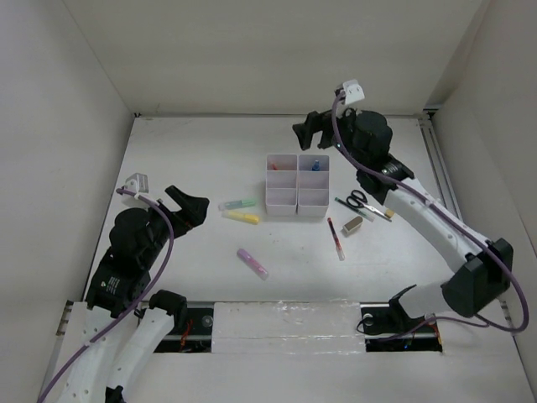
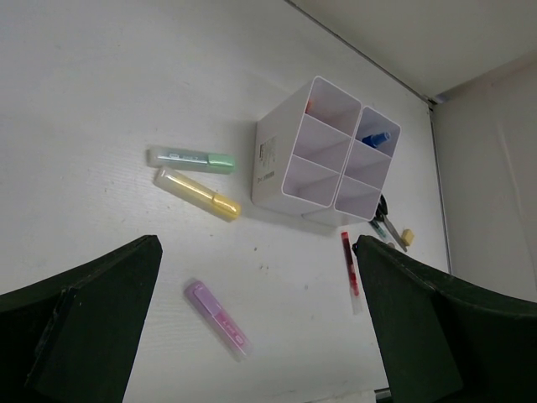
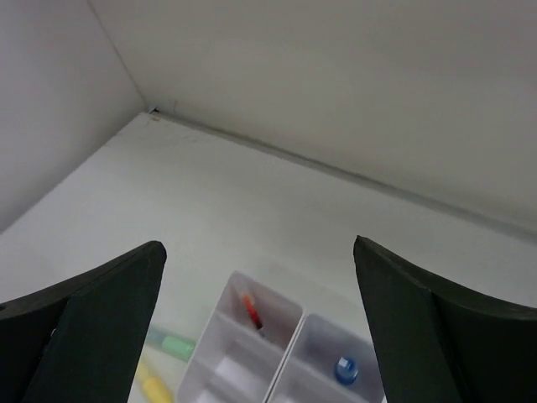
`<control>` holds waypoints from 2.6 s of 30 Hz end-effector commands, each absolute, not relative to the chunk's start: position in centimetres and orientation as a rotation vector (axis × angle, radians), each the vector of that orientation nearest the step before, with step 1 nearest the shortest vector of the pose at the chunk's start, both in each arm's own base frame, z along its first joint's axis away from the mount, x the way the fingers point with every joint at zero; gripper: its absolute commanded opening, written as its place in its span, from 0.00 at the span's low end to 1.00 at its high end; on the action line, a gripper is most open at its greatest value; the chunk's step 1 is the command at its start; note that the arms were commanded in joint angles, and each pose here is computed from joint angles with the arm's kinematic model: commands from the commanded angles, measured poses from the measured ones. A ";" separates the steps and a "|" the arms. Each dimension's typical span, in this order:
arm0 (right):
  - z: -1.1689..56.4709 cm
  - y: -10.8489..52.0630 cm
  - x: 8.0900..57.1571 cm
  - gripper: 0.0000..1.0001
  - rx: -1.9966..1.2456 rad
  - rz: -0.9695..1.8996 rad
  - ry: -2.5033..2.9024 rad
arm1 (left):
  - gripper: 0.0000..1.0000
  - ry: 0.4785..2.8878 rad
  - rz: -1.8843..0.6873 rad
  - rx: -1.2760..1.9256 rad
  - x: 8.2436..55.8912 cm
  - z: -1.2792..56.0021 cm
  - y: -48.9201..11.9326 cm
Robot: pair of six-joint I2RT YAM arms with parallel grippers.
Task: Sort the stationery into containers
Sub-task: Pick up the pen from the center of the board.
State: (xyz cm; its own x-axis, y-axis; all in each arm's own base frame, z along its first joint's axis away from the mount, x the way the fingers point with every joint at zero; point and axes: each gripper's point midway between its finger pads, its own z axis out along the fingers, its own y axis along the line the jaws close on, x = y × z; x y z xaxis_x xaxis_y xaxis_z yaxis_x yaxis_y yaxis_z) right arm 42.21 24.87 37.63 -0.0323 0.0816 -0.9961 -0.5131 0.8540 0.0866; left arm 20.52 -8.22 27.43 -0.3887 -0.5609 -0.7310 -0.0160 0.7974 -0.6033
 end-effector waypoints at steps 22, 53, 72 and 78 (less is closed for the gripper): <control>20.6 15.4 22.8 1.00 0.418 0.647 1.999 | 1.00 1.922 -0.706 -0.241 21.2 27.4 -10.9; 25.1 13.6 21.7 0.91 0.285 0.549 1.979 | 1.00 2.166 -0.725 -0.486 22.0 22.5 -22.9; 7.2 16.9 24.5 0.66 0.316 0.335 2.446 | 1.00 1.939 -0.293 -0.543 20.6 26.6 -8.9; 5.4 16.8 24.0 0.65 0.330 0.296 2.508 | 1.00 1.926 -0.320 -0.532 20.3 27.0 -8.7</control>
